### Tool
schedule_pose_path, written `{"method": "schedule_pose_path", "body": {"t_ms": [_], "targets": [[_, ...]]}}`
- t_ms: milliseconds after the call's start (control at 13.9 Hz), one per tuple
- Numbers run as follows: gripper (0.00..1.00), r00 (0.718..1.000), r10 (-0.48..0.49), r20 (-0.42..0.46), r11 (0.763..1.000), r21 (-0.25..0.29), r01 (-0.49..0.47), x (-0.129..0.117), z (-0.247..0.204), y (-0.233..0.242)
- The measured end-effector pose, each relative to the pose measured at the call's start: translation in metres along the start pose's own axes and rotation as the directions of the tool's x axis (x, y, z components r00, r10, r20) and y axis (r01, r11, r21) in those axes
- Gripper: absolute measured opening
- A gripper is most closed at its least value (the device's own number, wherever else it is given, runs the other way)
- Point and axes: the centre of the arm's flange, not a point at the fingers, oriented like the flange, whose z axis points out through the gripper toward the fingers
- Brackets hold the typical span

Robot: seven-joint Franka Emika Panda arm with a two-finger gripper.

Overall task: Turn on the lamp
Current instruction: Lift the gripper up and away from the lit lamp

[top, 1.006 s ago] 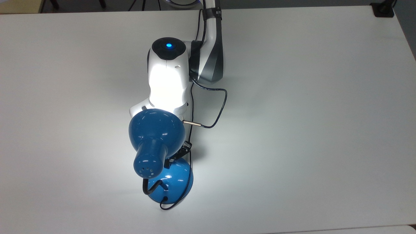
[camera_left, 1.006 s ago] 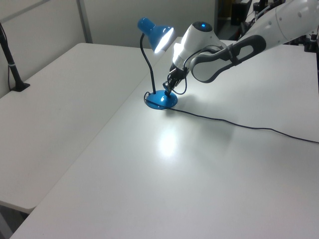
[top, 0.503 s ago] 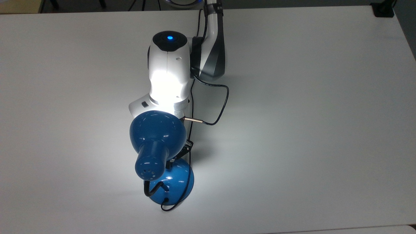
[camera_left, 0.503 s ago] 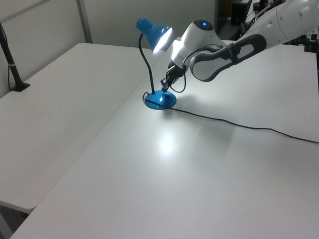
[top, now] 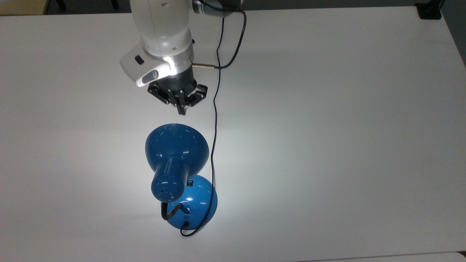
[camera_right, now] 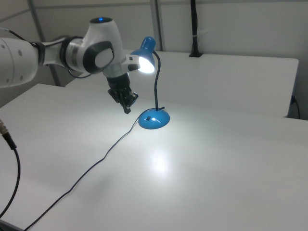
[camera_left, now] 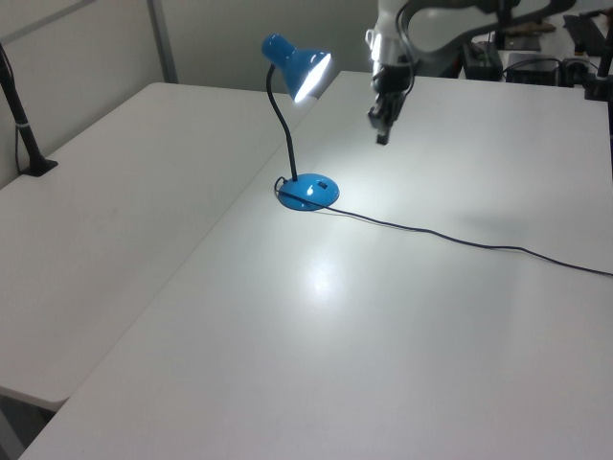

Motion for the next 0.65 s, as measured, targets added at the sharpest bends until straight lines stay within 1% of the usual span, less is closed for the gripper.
{"method": "schedule_pose_path", "body": {"t_ms": [72, 144, 287, 359, 503, 647], "targets": [[0.07, 0.999, -0.016, 0.04, 1.0, -0.008, 0.016, -0.01, -0.017, 0.011], [0.18, 0.997, -0.025, 0.069, 1.0, -0.011, 0.026, -0.018, -0.029, 0.02], [0.43, 0.992, -0.03, 0.119, 0.999, -0.018, 0.033, -0.035, -0.057, 0.042], [0.53, 0.991, -0.045, 0.129, 0.998, -0.028, 0.049, -0.04, -0.066, 0.047], [0.8, 0.987, -0.066, 0.146, 0.997, -0.034, 0.072, -0.052, -0.087, 0.054], [1.0, 0.988, -0.069, 0.141, 0.997, -0.031, 0.074, -0.057, -0.098, 0.059]]}}
